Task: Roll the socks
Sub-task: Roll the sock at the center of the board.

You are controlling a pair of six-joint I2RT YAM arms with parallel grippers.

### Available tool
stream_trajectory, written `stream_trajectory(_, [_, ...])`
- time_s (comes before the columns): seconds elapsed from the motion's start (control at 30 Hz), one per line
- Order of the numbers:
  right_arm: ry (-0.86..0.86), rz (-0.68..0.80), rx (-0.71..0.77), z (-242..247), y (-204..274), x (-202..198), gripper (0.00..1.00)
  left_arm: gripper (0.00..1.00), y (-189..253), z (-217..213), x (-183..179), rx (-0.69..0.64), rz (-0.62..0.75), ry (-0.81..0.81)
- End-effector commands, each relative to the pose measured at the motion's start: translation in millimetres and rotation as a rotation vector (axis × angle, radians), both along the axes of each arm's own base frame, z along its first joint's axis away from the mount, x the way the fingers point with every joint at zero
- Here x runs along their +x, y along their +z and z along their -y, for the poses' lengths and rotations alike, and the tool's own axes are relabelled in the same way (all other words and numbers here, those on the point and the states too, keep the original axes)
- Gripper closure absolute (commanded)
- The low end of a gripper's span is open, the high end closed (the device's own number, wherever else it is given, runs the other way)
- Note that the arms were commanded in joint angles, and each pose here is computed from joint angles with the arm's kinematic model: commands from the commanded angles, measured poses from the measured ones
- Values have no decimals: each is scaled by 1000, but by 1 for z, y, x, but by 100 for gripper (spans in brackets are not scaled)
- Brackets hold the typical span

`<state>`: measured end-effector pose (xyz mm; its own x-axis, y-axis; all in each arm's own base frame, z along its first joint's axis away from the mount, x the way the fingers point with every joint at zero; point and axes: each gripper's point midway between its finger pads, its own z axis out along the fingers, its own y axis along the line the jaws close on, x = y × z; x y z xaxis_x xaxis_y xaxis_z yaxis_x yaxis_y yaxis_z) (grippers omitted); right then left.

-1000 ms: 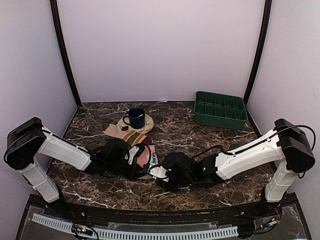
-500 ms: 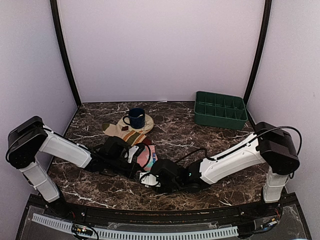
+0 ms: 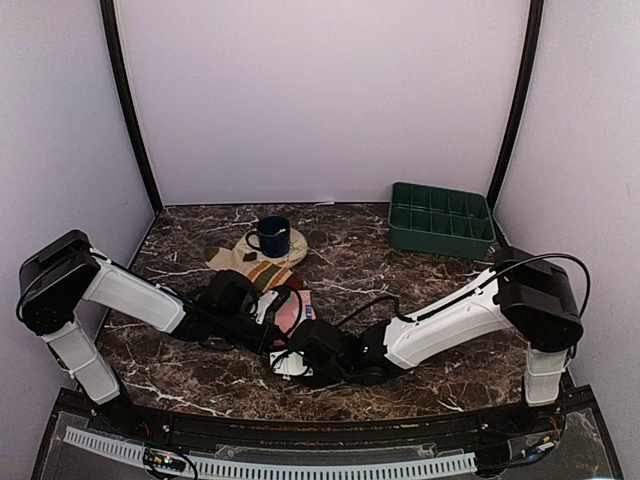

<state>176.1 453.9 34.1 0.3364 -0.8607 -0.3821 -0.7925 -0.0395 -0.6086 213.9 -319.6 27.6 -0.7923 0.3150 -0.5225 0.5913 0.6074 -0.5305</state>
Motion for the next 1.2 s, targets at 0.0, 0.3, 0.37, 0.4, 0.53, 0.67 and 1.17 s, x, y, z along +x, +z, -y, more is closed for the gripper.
stream_trajectory(0.0, [3,-8,-37,1,-6,7,53,98,-39,-28,-20,146,-106,2])
stream_trajectory(0.3, [-23,-52,-107,13,-14,16,56,99,-39,-30,-19,138,-110,5])
stream_trajectory(0.37, [-30,-56,-121,17,-16,18,56,98,-38,-29,-19,136,-111,3])
stream_trajectory(0.4, [-33,-58,-127,19,-16,18,56,98,-38,-29,-19,136,-112,3])
stream_trajectory(0.53, [-51,-59,-149,24,-17,24,56,99,-38,-28,-20,132,-113,2])
stream_trajectory(0.67, [-62,-67,-162,26,-21,28,56,99,-38,-28,-19,128,-117,2])
stream_trajectory(1.17, [-67,-175,-213,31,-40,20,88,95,-32,-26,-16,121,-108,7])
